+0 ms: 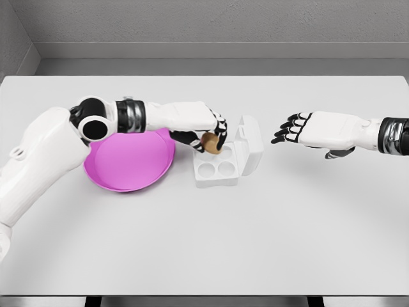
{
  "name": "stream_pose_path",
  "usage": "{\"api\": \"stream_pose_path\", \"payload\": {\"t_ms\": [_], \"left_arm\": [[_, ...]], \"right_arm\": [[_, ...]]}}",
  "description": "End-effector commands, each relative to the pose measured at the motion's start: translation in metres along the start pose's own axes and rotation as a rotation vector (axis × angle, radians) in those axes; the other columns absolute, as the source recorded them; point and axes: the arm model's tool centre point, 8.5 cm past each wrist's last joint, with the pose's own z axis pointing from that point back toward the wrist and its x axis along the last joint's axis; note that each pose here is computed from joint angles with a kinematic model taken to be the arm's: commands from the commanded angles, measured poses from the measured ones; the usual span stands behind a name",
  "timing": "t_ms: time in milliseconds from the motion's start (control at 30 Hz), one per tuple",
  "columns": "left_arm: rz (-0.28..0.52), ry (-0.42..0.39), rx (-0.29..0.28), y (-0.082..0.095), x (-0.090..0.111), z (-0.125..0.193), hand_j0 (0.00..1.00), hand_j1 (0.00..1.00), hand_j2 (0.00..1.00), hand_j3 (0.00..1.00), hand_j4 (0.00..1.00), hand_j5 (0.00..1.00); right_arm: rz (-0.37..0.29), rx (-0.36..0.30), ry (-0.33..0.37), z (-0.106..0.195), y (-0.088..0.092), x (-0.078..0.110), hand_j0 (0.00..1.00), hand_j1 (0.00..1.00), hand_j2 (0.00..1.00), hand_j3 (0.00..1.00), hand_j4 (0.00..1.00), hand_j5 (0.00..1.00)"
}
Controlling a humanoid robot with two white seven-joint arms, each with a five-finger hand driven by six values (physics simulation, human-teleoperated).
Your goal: Pack egg into the box and close the box lid
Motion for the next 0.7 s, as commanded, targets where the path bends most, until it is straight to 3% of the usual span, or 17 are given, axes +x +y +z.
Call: {"api": "stream_pose_path", "payload": {"t_ms": [0,167,433,667], "left_arm": [[0.004,-0.003,0.001,0.0,0.001,-0.002,0.33,0.33,0.33,0.33,0.33,0.33],[-0.003,-0.028,-0.05,-0.008,0.008,-0.01,0.34,0.34,0.34,0.34,0.34,0.34],[-0.022,-0.029,-0.032,0.003,0.01,-0.008,0.34,0.34,0.34,0.34,0.34,0.34],[0.079,0.041,-0.021,-0.004,-0.019,-0.017,0.34,0.34,0.34,0.34,0.34,0.34]], "right_arm": [[-0.003,-0.003,0.0,0.0,-0.001,0.0,1.0,1.0,1.0,1.0,1.0,1.0],[-0.004,-0.002,0.001,0.0,0.0,0.0,1.0,1.0,1.0,1.0,1.0,1.0],[-0.004,-0.002,0.001,0.0,0.0,0.0,1.0,1.0,1.0,1.0,1.0,1.0],[-0.004,-0.002,0.001,0.0,0.0,0.0,1.0,1.0,1.0,1.0,1.0,1.0]]}}
